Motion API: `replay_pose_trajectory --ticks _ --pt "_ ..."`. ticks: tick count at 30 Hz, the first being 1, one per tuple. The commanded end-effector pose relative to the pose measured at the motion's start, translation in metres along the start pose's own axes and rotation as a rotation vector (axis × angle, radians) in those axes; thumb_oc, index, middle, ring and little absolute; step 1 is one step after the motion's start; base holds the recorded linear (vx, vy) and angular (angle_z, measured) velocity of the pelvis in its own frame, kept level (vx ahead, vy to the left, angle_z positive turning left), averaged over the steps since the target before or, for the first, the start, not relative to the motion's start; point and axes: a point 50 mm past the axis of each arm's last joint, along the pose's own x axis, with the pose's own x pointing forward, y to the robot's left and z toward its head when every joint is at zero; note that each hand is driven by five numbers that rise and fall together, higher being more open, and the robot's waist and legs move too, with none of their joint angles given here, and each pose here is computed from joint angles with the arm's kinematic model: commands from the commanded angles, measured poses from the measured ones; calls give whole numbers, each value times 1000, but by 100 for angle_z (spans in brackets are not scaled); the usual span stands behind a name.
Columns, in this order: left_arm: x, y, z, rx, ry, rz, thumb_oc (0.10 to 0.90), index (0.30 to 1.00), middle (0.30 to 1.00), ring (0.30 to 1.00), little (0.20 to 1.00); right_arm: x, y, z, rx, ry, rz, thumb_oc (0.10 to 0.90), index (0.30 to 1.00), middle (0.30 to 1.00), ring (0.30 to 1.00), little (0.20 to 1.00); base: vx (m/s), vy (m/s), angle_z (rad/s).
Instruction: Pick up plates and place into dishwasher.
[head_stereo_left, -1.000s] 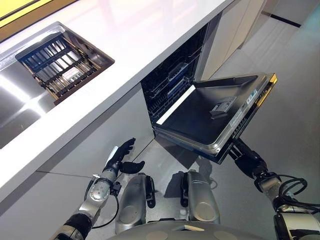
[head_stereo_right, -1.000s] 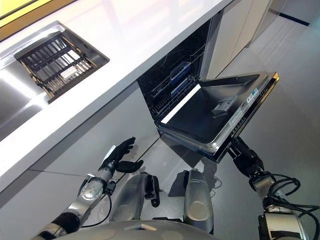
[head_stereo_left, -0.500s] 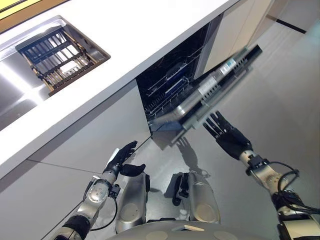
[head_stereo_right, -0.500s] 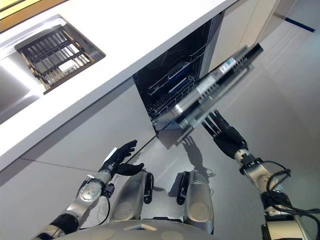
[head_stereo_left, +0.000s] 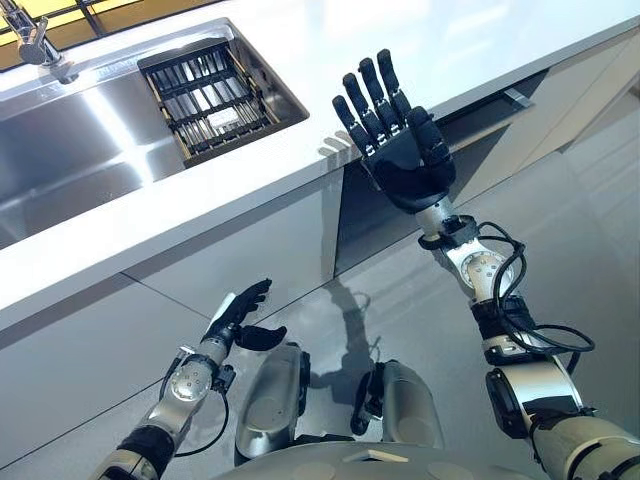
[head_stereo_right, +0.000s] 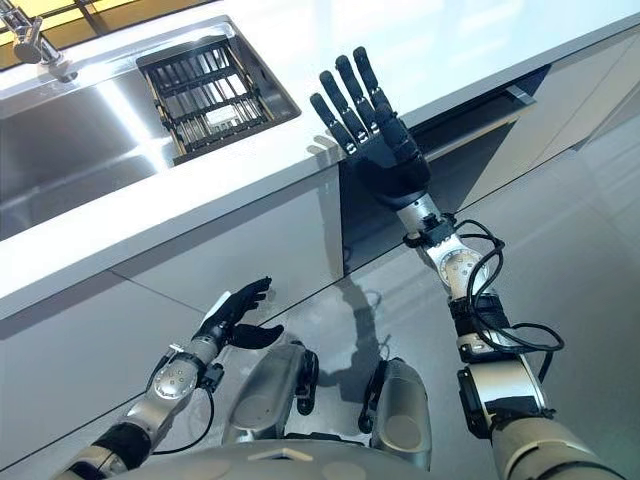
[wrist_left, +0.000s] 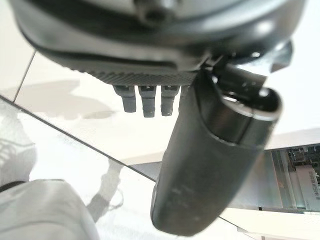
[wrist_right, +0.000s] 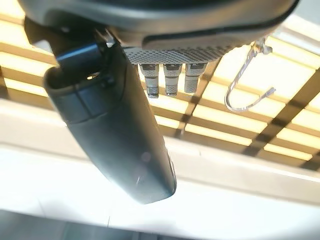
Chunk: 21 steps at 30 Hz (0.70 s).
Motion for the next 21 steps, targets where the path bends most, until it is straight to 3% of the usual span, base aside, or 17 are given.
replay_pose_trajectory --ticks 1,13,16,20,21 --pt "-6 2 23 28 -181 -23 800 900 900 900 900 0 11 23 -31 -121 89 800 900 900 900 900 0 0 0" --pt "0 1 18 9 -155 -11 800 900 900 900 900 -48 8 7 11 -237 193 800 900 900 900 900 -41 42 -8" --pt "-1 -3 9 21 -118 -25 800 900 900 900 900 -62 15 6 42 -348 261 800 900 900 900 900 -16 50 -12" --pt "-1 -4 6 21 -110 -24 800 900 900 900 900 -65 17 5 54 -371 278 800 900 900 900 900 13 41 -23" --pt "-8 -16 -20 5 19 -14 800 900 900 900 900 -91 20 0 121 -499 262 800 900 900 900 900 95 129 -18"
